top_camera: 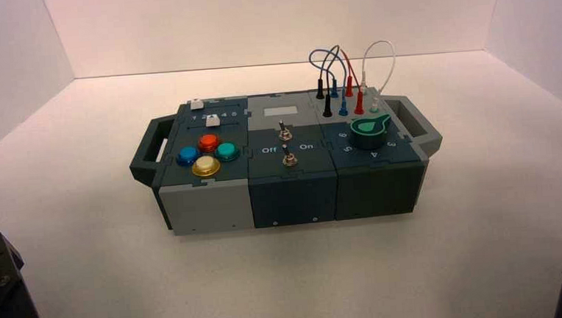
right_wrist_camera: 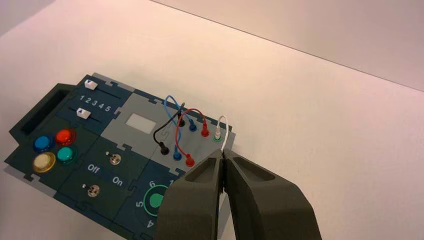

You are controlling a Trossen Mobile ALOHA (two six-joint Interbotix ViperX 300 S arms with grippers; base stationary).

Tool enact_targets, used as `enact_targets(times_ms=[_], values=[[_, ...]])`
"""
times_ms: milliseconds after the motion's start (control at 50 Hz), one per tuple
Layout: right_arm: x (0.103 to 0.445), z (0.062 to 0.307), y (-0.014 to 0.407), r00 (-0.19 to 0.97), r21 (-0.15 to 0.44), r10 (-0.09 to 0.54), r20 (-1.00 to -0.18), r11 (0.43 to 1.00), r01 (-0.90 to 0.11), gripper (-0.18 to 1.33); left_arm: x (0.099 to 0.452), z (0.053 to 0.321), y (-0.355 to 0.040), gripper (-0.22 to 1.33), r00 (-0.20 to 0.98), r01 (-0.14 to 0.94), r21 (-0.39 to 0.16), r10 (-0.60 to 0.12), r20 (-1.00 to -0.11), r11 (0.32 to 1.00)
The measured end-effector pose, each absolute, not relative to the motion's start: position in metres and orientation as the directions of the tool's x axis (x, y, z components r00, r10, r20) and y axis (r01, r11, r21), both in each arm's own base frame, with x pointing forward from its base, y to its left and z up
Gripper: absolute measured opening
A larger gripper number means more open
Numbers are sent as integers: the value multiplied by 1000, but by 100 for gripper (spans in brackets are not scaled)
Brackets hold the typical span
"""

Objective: Push the blue button with the right gripper.

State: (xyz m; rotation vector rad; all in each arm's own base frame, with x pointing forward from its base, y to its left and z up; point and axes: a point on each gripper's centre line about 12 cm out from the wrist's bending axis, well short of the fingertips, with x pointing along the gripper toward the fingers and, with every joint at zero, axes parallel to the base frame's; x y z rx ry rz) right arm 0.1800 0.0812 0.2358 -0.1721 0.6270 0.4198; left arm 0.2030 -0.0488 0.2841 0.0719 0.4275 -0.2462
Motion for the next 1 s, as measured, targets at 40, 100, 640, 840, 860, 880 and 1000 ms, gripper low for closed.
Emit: enact_targets(times_ms=[40,100,640,840,860,880,1000], values=[[180,236,81,728,-30,327,-602,902,-430,-14,203,284,-49,-17,881,251,17,-221,-417,968],[180,235,81,726,-30,326,-606,902,-431,-14,203,283,-49,-17,880,251,16,-221,-420,968],[167,233,97,670,-29,388,-633,853,-522,-14,184,271,-53,-17,702,280,-47,-238,-671,959],[163,227,106,623,-8,407,-668,833,-553,-14,153,262,-63,-16,468,329,-128,-279,-838,936],[163,226,107,618,-3,409,-672,832,-555,-14,150,261,-63,-17,444,329,-136,-280,-851,934],[163,226,108,612,3,411,-676,831,-556,-14,149,261,-63,-17,442,330,-136,-280,-852,934],[167,224,125,545,45,433,-718,810,-584,-14,135,255,-62,-17,323,333,-160,-272,-906,929]])
